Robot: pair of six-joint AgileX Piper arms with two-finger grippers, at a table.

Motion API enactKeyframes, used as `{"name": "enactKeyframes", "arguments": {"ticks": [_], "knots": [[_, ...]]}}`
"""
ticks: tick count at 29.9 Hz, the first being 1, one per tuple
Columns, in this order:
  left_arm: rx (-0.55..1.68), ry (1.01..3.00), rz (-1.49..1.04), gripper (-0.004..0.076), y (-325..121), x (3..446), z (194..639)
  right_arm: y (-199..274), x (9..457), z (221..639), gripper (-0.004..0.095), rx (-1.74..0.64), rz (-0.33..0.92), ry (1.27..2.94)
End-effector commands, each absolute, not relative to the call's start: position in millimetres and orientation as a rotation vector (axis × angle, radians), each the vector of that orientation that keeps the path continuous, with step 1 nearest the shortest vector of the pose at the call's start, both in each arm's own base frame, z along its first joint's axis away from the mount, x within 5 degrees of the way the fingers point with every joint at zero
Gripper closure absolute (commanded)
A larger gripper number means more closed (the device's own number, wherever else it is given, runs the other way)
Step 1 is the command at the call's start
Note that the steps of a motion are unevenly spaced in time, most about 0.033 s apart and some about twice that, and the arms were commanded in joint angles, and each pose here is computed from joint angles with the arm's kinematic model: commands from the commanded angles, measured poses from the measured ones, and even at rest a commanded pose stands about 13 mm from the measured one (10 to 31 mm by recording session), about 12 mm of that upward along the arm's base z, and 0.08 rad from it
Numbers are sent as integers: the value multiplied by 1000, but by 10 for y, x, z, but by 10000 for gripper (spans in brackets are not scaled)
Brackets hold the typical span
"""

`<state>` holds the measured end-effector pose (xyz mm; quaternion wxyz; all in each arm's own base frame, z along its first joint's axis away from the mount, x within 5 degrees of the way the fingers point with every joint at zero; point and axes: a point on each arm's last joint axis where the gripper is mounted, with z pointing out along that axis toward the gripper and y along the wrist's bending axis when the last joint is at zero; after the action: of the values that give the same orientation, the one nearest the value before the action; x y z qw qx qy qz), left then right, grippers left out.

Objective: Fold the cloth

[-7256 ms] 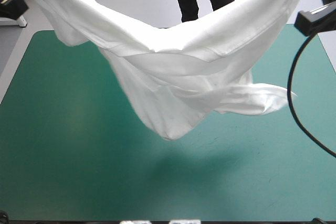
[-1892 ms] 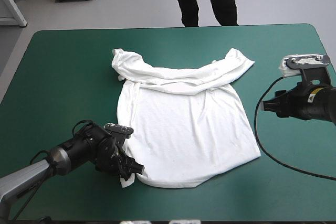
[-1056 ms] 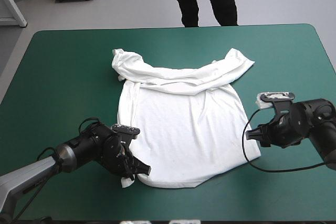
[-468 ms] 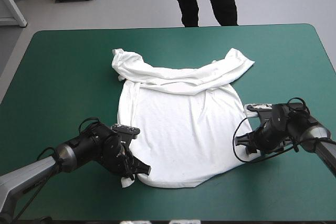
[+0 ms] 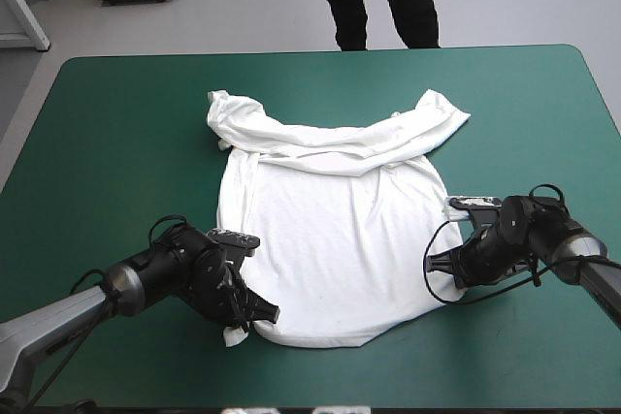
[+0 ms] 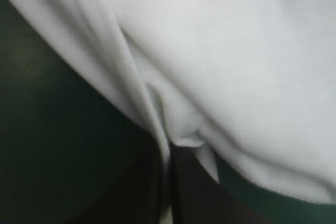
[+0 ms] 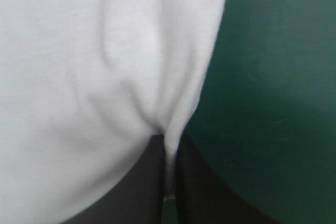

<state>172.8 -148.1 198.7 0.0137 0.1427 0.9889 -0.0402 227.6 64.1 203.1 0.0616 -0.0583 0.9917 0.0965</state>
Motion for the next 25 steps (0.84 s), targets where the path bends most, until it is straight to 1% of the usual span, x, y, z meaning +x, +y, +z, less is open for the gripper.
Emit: {"name": "enactKeyframes", "arguments": {"ticks": [1,5,7,13,23,25], "knots": [[497,3009,-62,733,-1503,1851,1977,732,2234,2081,925,-128,406,2986],[523,2911,-43,733,-1519,1949,2295,698,2236,2348,925,-141,363,2899],[530,2836,-19,733,-1503,1995,2526,671,2234,2585,925,-155,331,2825],[507,2536,45,733,-1410,2120,3391,582,2172,3523,925,-225,244,2521],[354,2039,42,733,-1126,2033,4805,479,1879,4937,925,-252,206,2053],[316,1964,24,733,-1067,1985,5040,474,1805,5145,925,-273,211,1972]]}}
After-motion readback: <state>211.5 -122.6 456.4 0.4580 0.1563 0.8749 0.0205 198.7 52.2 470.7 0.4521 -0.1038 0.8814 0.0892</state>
